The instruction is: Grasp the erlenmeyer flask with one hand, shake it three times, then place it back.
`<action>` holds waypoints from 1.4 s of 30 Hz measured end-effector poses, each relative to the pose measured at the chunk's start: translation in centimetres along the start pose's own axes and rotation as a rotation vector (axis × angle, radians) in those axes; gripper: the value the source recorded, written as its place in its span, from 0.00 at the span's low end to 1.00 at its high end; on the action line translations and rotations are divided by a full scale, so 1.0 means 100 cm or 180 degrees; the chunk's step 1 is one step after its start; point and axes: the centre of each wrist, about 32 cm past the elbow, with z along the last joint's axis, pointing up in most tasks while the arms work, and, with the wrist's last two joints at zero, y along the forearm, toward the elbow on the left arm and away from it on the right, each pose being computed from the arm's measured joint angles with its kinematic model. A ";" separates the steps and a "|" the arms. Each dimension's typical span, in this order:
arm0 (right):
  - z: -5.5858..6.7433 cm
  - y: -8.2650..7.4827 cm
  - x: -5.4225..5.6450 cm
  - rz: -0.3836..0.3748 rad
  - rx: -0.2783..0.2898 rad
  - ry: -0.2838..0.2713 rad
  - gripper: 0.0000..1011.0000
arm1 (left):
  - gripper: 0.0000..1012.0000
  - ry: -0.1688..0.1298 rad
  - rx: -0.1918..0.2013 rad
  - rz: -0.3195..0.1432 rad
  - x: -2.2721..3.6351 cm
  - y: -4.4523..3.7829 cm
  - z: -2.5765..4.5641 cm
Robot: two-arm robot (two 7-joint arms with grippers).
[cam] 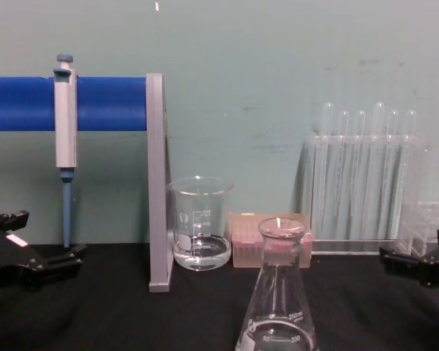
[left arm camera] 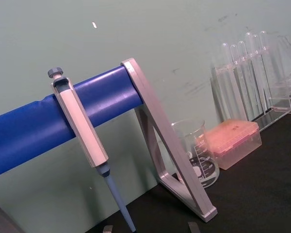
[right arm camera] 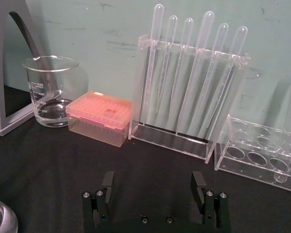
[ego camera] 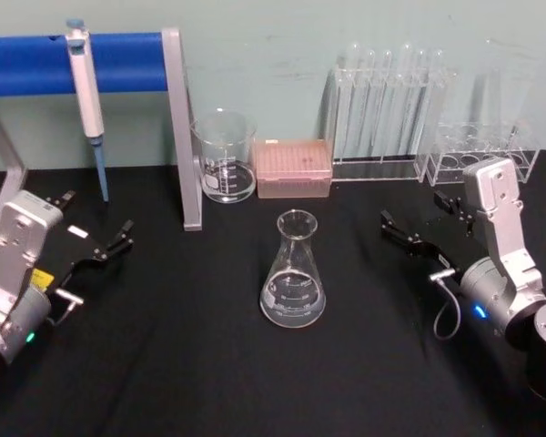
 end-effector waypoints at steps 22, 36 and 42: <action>0.000 0.000 -0.001 0.0009 0.0001 -0.0008 0.99 | 0.99 0.0000 0.0000 0.0000 0.0000 0.0000 0.0000; 0.000 0.000 -0.001 0.0011 0.0001 -0.0010 0.99 | 0.99 0.0000 0.0000 0.0000 0.0000 0.0000 0.0000; 0.000 0.000 -0.001 0.0011 0.0001 -0.0010 0.99 | 0.99 0.0000 0.0000 0.0000 0.0000 0.0000 0.0000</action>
